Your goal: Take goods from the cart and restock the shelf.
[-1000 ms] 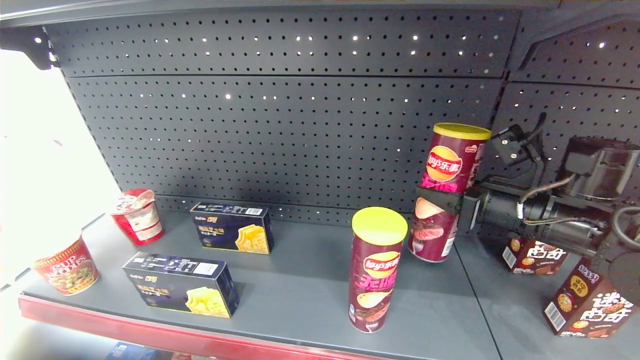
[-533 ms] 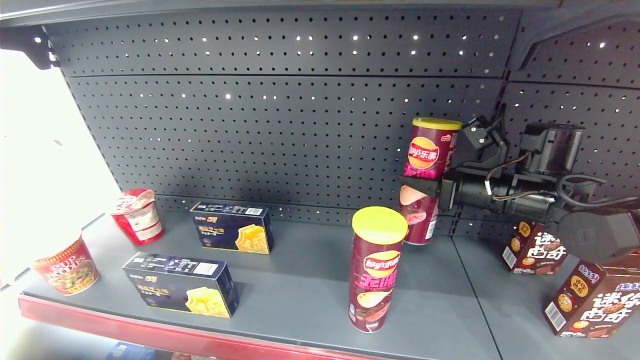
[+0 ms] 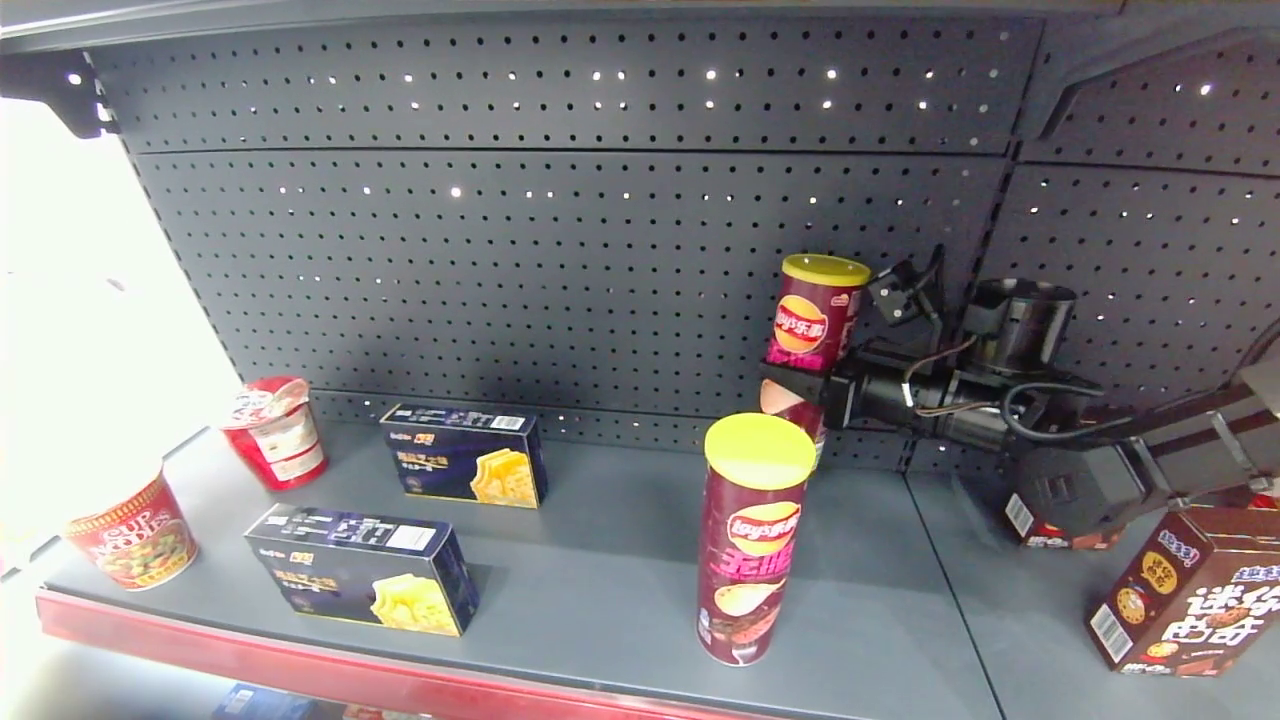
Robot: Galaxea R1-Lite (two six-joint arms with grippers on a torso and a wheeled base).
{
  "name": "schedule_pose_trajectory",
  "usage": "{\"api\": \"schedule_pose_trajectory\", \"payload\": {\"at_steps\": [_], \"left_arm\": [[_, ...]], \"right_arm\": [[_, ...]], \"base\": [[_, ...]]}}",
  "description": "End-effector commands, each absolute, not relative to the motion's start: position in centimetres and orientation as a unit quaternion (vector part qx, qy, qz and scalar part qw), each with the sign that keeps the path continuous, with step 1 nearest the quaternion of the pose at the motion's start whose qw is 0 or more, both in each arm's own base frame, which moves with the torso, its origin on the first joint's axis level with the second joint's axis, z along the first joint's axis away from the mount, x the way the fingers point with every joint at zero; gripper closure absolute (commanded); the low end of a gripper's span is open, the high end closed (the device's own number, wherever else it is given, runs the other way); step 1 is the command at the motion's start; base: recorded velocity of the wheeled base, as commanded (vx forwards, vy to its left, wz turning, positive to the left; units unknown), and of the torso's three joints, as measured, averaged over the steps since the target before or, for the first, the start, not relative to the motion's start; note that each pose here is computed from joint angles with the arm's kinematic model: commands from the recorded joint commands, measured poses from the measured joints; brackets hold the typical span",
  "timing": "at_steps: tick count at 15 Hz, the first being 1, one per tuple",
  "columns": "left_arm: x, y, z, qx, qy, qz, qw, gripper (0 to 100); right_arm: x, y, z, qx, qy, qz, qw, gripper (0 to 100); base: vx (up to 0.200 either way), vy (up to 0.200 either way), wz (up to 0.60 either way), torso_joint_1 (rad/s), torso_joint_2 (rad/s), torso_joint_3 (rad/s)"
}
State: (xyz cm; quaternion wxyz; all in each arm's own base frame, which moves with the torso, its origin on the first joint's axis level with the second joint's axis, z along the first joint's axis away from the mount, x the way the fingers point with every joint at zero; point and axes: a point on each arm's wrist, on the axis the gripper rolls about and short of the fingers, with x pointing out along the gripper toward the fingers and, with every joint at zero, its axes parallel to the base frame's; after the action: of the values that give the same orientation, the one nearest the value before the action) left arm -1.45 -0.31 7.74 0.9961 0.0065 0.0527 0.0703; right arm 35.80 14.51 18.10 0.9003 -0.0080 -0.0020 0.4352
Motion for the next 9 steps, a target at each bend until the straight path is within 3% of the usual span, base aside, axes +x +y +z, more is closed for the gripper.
{"api": "schedule_pose_trajectory", "payload": {"at_steps": [1, 9], "left_arm": [[-1.4, -0.3, 7.7, 0.006, 0.053, 0.071, 0.996, 0], [-1.4, -0.3, 7.7, 0.006, 0.053, 0.071, 0.996, 0]], "right_arm": [[36.3, 15.0, 16.5, -0.015, 0.009, 0.439, 0.898, 100], [36.3, 15.3, 14.7, -0.025, 0.004, 0.442, 0.897, 100]], "base": [[0.0, 0.0, 0.0, 0.0, 0.0, 0.0], [0.0, 0.0, 0.0, 0.0, 0.0, 0.0]]}}
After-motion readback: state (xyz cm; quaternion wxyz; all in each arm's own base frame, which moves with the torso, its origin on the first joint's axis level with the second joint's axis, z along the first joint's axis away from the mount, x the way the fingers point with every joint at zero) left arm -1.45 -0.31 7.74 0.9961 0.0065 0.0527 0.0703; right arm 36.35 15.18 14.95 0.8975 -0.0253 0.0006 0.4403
